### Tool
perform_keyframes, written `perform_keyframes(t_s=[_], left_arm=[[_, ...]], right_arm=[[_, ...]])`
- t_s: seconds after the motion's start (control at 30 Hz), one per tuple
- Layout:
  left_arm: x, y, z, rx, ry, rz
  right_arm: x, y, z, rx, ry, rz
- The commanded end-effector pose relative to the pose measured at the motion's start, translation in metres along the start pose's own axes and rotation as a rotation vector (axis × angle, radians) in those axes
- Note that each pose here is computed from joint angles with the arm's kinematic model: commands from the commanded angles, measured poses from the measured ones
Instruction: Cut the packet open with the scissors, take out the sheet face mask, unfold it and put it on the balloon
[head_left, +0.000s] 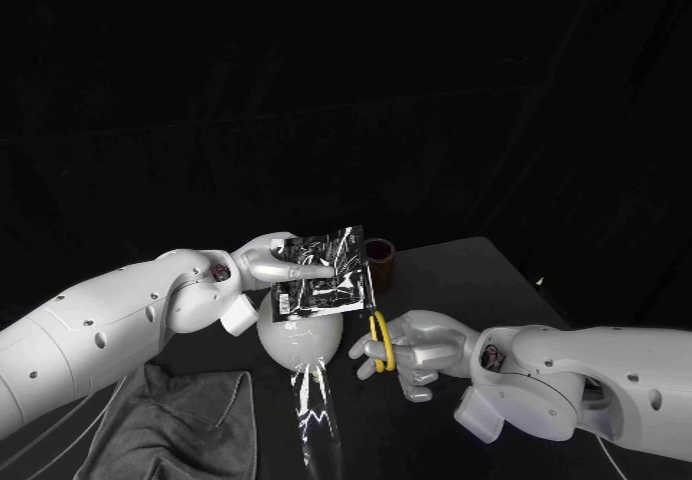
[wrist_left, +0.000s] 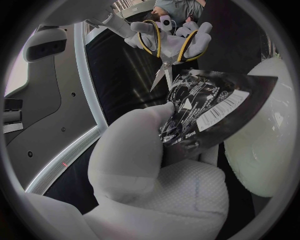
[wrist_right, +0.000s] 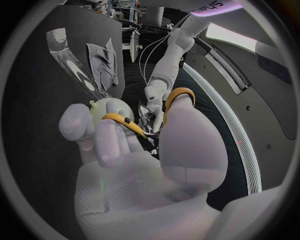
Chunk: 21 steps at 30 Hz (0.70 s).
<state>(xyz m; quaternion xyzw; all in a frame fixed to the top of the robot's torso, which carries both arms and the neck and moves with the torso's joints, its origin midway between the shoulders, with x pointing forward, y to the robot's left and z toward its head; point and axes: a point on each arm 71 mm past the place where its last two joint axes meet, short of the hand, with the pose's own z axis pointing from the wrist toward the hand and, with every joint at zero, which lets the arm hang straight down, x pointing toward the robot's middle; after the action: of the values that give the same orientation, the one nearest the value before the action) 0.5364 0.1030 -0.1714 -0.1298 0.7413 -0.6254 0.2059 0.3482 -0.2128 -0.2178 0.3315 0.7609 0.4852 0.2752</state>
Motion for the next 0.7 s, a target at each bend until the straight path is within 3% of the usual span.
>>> perform_keyframes(t_s=[0.03,0.3,0.7], left_arm=[[0.0022,-0.0029,0.0017,0.010,0.016,0.009],[0.0036,-0.0030,0.0017,0.006,0.031,0.023],[0.0045,-0.0029,0.0002,0.007,0.050,0.027]], right_arm=[[0.005,0.000,0.000,0.003,0.055,-0.010],[0.006,0.001,-0.001,0.006,0.070,-0.014],[-0.009,0.001,-0.002,0.015,0.046,-0.026]])
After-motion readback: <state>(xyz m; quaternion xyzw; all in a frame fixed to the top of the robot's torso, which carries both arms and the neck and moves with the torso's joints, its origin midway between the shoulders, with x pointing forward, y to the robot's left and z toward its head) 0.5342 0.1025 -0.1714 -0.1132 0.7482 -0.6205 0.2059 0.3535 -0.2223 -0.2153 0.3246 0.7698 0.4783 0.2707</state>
